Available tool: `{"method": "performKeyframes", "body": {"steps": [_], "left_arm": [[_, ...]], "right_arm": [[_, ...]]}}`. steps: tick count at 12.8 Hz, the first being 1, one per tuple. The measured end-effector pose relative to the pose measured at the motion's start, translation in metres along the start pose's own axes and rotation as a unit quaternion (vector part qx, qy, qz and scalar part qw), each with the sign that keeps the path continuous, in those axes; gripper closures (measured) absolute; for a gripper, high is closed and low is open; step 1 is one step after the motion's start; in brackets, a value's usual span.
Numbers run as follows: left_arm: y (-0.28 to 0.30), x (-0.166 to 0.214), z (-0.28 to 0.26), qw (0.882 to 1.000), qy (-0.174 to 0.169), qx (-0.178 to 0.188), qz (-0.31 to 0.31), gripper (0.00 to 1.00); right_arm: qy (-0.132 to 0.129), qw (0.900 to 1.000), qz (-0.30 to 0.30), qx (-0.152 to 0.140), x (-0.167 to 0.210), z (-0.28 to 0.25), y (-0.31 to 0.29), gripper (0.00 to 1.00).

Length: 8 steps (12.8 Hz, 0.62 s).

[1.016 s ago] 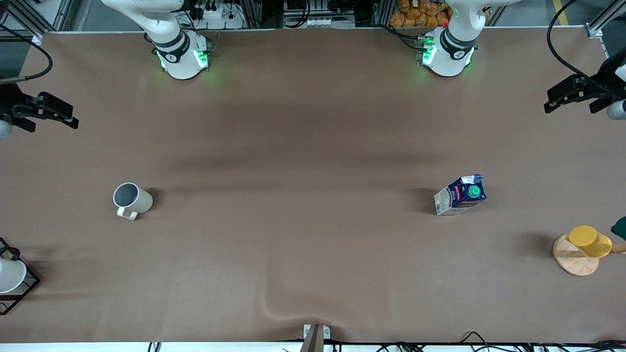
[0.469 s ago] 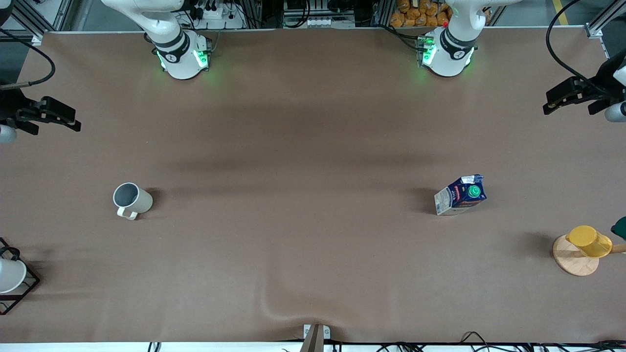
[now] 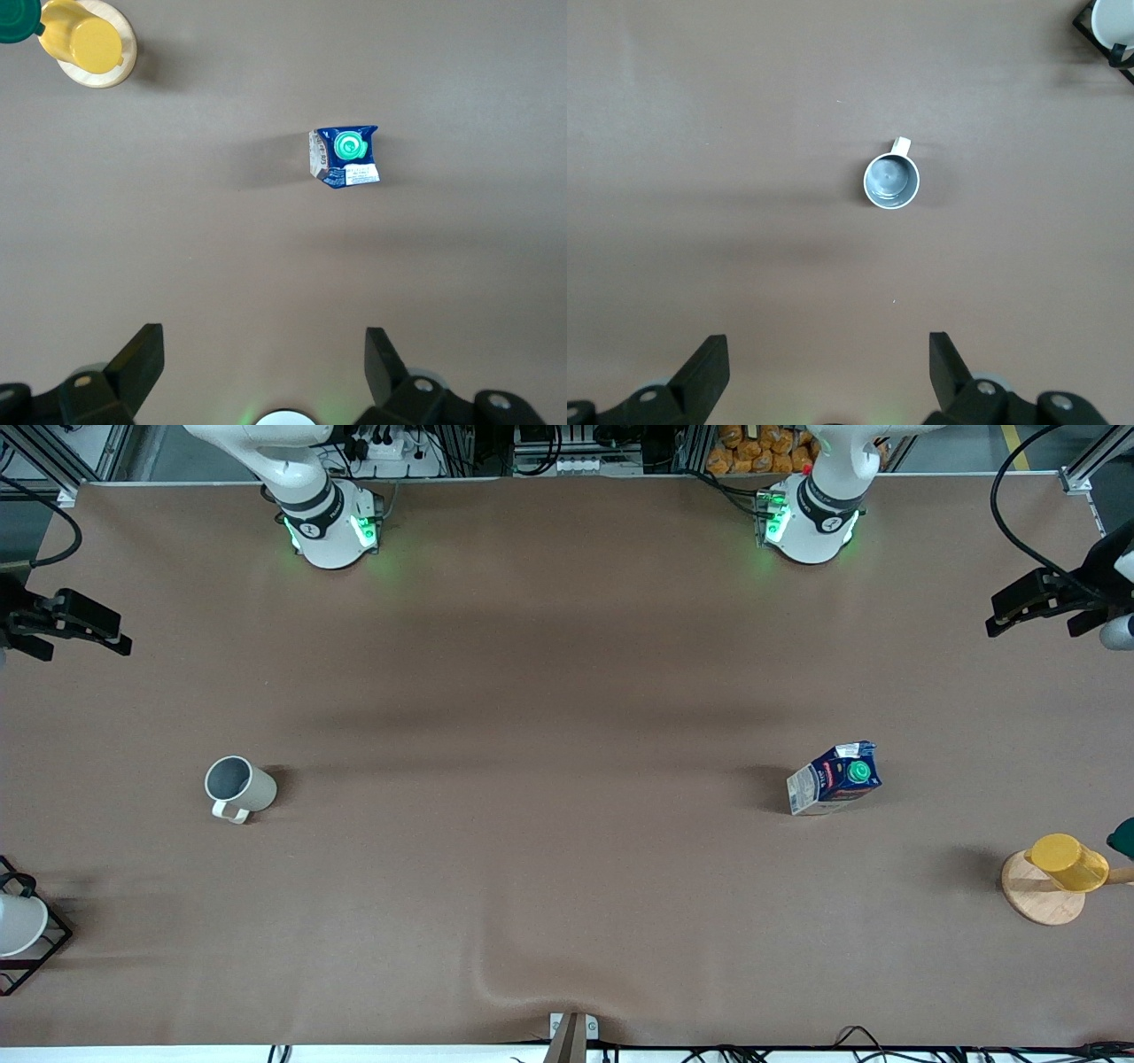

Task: Place milk next to cup

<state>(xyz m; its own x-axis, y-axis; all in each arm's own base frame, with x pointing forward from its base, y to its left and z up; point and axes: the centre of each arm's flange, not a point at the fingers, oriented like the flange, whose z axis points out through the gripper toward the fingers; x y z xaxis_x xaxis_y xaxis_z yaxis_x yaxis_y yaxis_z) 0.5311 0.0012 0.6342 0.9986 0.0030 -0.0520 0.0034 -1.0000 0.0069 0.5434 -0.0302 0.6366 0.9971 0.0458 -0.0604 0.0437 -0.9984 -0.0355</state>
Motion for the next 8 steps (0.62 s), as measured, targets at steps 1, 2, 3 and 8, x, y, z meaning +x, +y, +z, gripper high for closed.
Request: {"method": "performKeyframes", "body": {"steps": [1,2,3,8], "left_arm": [[0.000,0.003,0.004,1.000,-0.001,0.000,0.000,0.00],[-0.001,0.007,0.008,1.000,-0.002,-0.001,-0.001,0.00],[-0.003,0.012,0.015,1.000,-0.005,-0.001,-0.003,0.00],[-0.033,0.045,0.065,0.999,-0.011,-0.016,-0.031,0.00]], "right_arm": [[0.000,1.000,0.000,0.000,0.000,0.000,0.000,0.00],[0.000,1.000,0.000,0.000,0.001,0.001,0.000,0.00],[0.000,1.000,0.001,-0.001,0.005,0.006,0.001,0.00],[-0.013,1.000,0.019,0.000,0.083,0.119,0.032,0.00]]}}
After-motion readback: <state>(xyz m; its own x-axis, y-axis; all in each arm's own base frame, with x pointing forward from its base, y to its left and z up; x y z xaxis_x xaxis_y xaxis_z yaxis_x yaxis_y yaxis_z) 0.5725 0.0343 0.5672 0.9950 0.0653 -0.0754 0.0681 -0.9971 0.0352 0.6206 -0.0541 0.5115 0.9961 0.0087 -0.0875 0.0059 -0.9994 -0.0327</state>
